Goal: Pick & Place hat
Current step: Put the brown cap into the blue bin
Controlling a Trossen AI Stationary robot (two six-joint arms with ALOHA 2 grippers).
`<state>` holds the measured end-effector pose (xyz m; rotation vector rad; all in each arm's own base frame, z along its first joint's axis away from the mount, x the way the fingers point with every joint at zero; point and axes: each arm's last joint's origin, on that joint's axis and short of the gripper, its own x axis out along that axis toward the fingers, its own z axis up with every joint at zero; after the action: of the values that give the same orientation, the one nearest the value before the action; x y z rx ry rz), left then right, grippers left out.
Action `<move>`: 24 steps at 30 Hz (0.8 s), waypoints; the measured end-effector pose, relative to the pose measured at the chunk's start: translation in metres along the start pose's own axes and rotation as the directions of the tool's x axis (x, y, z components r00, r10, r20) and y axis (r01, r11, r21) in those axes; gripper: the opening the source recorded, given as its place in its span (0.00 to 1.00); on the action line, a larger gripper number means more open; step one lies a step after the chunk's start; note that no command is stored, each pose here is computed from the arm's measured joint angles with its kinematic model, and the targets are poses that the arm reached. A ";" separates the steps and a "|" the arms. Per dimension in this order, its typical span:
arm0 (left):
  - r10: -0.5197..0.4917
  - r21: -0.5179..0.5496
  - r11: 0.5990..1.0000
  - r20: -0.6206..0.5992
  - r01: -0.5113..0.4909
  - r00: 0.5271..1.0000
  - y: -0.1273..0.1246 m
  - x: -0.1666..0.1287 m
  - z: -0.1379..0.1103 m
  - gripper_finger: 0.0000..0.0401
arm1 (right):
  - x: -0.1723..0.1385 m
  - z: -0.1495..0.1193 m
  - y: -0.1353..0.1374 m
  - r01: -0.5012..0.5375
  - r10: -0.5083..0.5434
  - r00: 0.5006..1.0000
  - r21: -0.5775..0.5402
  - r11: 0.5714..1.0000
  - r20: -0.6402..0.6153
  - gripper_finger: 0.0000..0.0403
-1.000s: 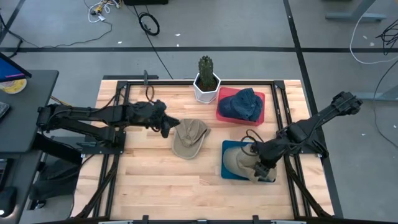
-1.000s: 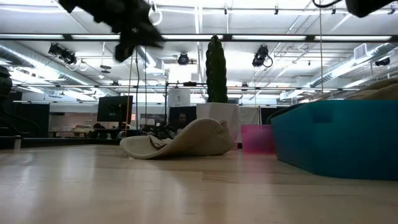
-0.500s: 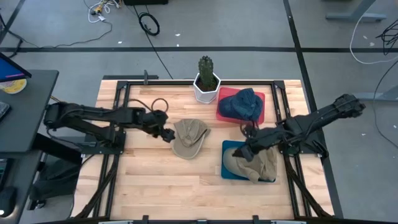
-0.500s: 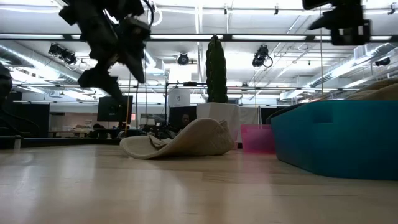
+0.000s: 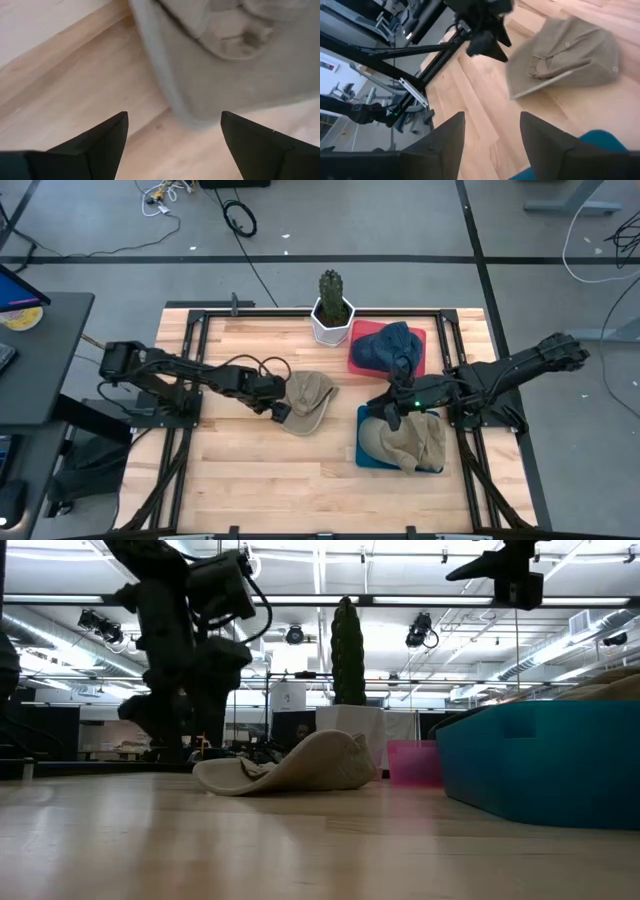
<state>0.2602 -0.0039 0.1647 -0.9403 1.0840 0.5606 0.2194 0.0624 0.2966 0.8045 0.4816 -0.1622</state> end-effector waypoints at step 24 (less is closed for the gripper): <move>-0.050 0.008 0.999 0.041 0.050 0.998 -0.012 0.030 0.003 0.44 | 0.004 -0.002 -0.004 0.035 -0.034 0.999 -0.026 0.999 0.037 0.48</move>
<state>0.2826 -0.0086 0.1415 -0.9437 1.0219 0.5325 0.2212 0.0616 0.2908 0.7660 0.4629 -0.2017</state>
